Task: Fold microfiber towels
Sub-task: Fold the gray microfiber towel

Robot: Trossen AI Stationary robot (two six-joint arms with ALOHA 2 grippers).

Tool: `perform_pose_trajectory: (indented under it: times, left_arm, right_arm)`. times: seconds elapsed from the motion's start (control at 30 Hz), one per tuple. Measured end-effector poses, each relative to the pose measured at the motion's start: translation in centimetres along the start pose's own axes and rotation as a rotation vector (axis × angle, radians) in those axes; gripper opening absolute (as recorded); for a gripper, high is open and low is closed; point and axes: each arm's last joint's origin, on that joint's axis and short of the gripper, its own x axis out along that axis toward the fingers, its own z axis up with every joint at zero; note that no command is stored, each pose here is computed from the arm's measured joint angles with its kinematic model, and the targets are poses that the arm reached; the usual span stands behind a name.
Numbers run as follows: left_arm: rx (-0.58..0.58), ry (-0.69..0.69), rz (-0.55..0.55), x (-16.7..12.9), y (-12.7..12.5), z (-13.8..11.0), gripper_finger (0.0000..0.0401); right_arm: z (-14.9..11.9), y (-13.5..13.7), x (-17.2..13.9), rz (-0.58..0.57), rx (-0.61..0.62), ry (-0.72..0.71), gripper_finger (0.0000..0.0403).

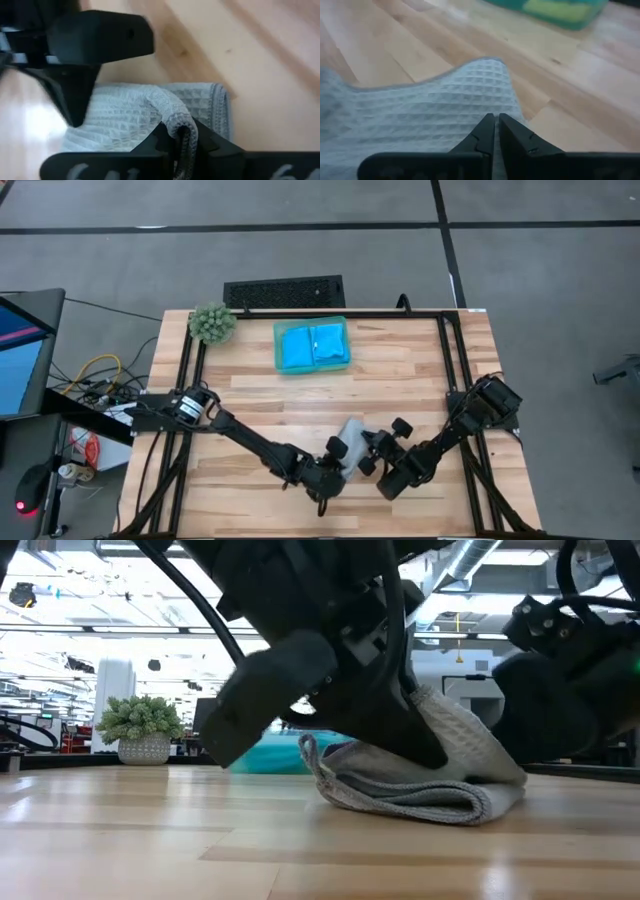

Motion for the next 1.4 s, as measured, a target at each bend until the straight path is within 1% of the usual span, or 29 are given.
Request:
perform_pose_trajectory:
  times: [0.07,0.23,0.4,0.47,0.53,0.6,0.7,0.83,0.93,1.0,1.1,1.2,1.23,1.3,1.37,1.4]
  left_arm:
    - [-0.023,-0.010,-0.036,0.1,0.1,-0.1,0.0012]
    - [-0.043,0.000,-0.023,0.3,0.4,-0.3,0.0012]
    - [-0.043,-0.006,-0.050,0.3,0.4,-0.3,0.0019]
    - [-0.048,0.012,-0.067,0.3,0.3,-0.4,0.0032]
    - [-0.045,0.065,-0.082,0.0,0.4,-0.4,0.0050]
    - [-0.041,0.123,-0.087,-0.6,0.6,0.1,0.0069]
    - [-0.041,0.168,-0.100,-1.7,0.9,1.1,0.0096]
    - [-0.096,0.134,-0.111,-2.8,1.2,2.8,0.0122]
    - [-0.066,0.153,-0.140,-3.4,0.9,3.1,0.0133]
    - [-0.080,0.147,-0.099,-3.5,0.9,3.4,0.0134]
    - [-0.141,0.109,-0.017,-3.4,1.3,3.9,0.0130]
    - [-0.196,0.073,0.016,-1.9,1.6,3.1,0.0121]
    - [-0.202,0.082,0.015,-1.3,1.5,2.5,0.0117]
    - [-0.229,0.090,-0.022,-0.5,1.3,1.4,0.0111]
    - [-0.286,0.082,-0.058,0.0,1.2,0.6,0.0105]
    - [-0.305,0.101,-0.074,0.1,1.0,0.3,0.0102]
  right_arm:
    - [-0.2,-0.1,0.1,0.008,0.000,0.022,0.0051]
    - [-0.3,-0.3,0.1,0.009,-0.009,0.038,0.0051]
    - [-0.4,-0.3,0.1,0.011,-0.010,0.044,0.0051]
    - [-0.4,-0.3,0.1,0.011,-0.010,0.045,0.0051]
    - [-0.4,-0.3,0.1,0.011,-0.011,0.046,0.0051]
    - [-0.4,-0.3,0.1,0.011,-0.011,0.046,0.0051]
    - [-0.4,-0.3,0.1,0.011,-0.012,0.047,0.0051]
    - [-0.4,-0.3,0.1,0.010,-0.015,0.048,0.0051]
    - [-0.4,-0.3,0.1,0.010,-0.015,0.049,0.0051]
    - [-0.4,-0.3,0.1,0.011,-0.016,0.049,0.0051]
    - [-0.6,-0.2,-0.3,0.023,-0.022,0.048,0.0051]
    - [-0.8,-0.1,-0.6,0.034,-0.021,0.048,0.0051]
    - [-0.8,-0.1,-0.6,0.037,-0.022,0.048,0.0051]
    - [-0.8,-0.1,-0.7,0.040,-0.020,0.048,0.0051]
    - [-0.9,-0.1,-0.8,0.043,-0.023,0.049,0.0051]
    - [-0.9,-0.1,-0.8,0.043,-0.023,0.049,0.0051]
